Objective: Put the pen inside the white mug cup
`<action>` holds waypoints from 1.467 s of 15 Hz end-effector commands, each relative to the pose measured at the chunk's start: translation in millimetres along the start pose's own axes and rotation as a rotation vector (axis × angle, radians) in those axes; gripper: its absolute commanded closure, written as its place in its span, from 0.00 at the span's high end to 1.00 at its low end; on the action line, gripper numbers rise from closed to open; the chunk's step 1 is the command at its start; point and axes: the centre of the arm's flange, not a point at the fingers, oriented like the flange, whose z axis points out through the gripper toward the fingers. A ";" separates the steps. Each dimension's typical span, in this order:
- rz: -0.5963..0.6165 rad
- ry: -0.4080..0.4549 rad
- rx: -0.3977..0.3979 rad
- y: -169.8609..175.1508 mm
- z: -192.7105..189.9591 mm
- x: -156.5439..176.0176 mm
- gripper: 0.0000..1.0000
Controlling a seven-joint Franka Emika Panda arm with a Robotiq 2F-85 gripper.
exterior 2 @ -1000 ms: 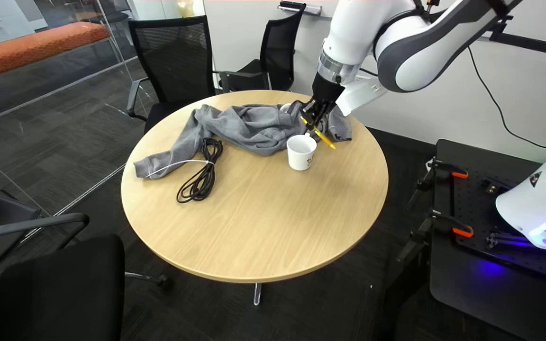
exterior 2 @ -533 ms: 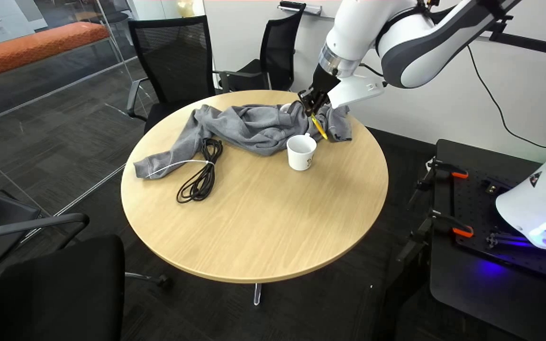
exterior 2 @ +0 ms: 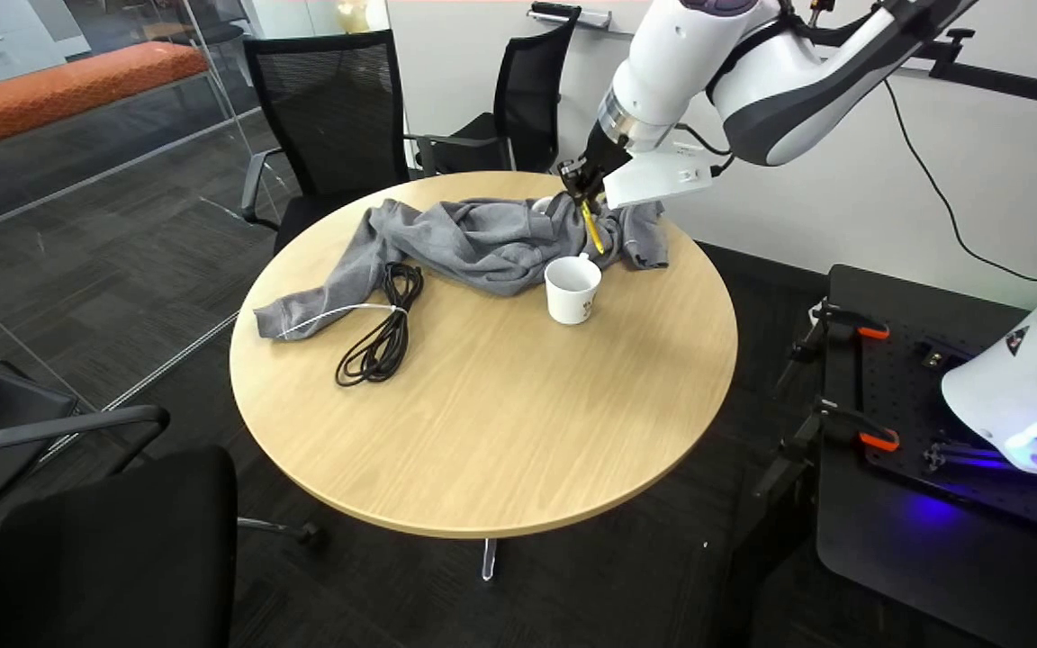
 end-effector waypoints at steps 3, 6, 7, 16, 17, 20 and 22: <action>0.080 0.159 -0.046 -23.9 14.8 -25.4 0.04; 0.123 0.242 -0.089 -32.3 19.8 -41.2 0.04; 0.140 0.270 -0.102 -34.1 21.2 -45.8 0.04; 0.206 0.366 -0.208 -41.0 35.4 -66.3 0.04; 0.211 0.369 -0.219 -40.9 37.5 -66.9 0.04; 0.210 0.365 -0.240 -39.8 45.6 -68.4 0.04; 0.211 0.362 -0.246 -39.9 51.1 -68.5 0.04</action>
